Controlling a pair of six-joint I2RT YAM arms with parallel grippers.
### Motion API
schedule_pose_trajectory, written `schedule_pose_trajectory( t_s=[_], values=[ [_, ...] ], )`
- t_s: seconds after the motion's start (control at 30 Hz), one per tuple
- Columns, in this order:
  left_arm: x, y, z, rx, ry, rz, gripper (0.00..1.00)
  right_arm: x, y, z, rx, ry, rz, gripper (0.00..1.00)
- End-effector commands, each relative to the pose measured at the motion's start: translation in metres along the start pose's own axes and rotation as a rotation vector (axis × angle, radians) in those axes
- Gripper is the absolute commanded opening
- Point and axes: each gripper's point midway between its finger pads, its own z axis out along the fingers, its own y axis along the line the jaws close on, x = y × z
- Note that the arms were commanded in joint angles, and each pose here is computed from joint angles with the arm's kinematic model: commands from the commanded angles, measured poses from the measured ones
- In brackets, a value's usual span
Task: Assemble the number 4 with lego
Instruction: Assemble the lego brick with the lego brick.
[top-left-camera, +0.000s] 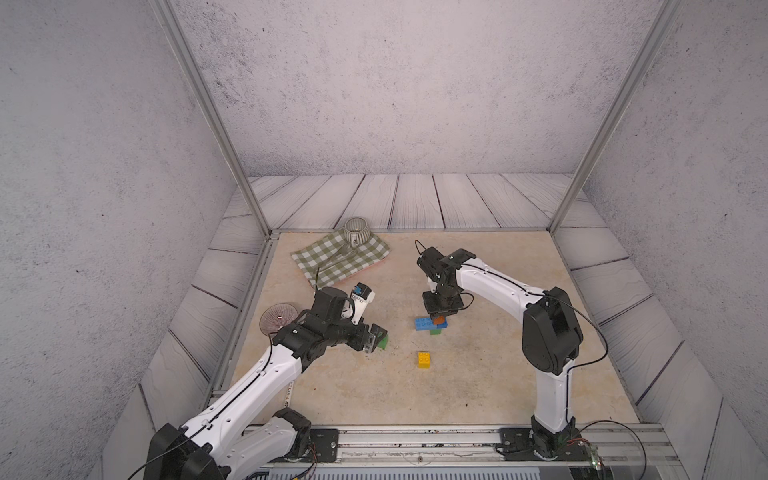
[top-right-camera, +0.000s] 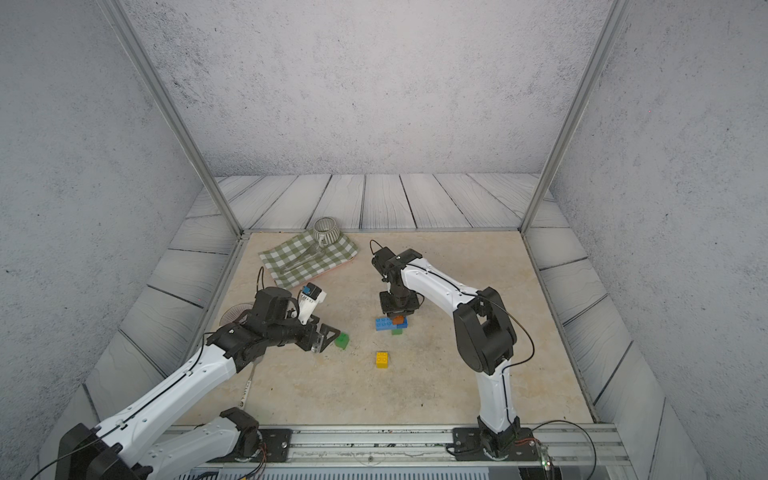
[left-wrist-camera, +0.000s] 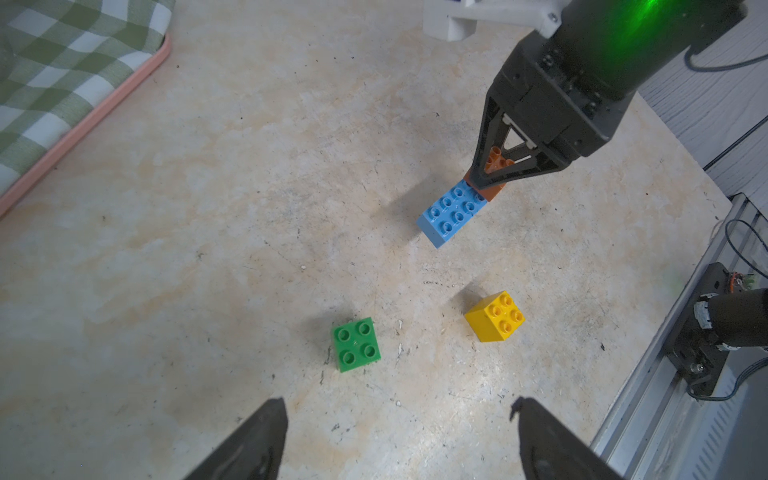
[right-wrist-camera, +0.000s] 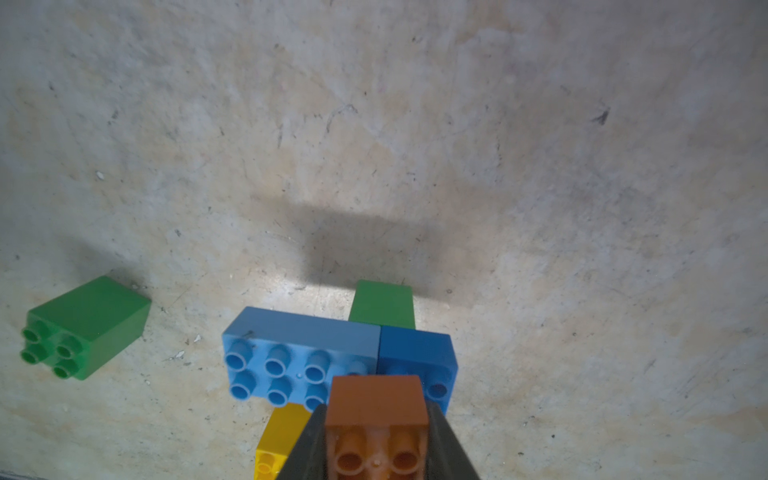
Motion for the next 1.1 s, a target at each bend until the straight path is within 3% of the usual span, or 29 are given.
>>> schedule_pose_trajectory(
  t_s=[0.0, 0.37, 1.07],
  values=[
    [-0.008, 0.000, -0.001, 0.007, -0.023, -0.001, 0.89, 0.003, -0.002, 0.005, 0.003, 0.021, 0.012, 0.00],
    [-0.009, 0.001, -0.001, 0.006, -0.025, -0.006, 0.89, 0.003, 0.000, 0.009, -0.007, 0.016, 0.033, 0.00],
    [-0.011, 0.002, -0.003, 0.003, -0.032, -0.002, 0.88, 0.018, -0.007, 0.042, 0.107, 0.033, 0.019, 0.00]
  ],
)
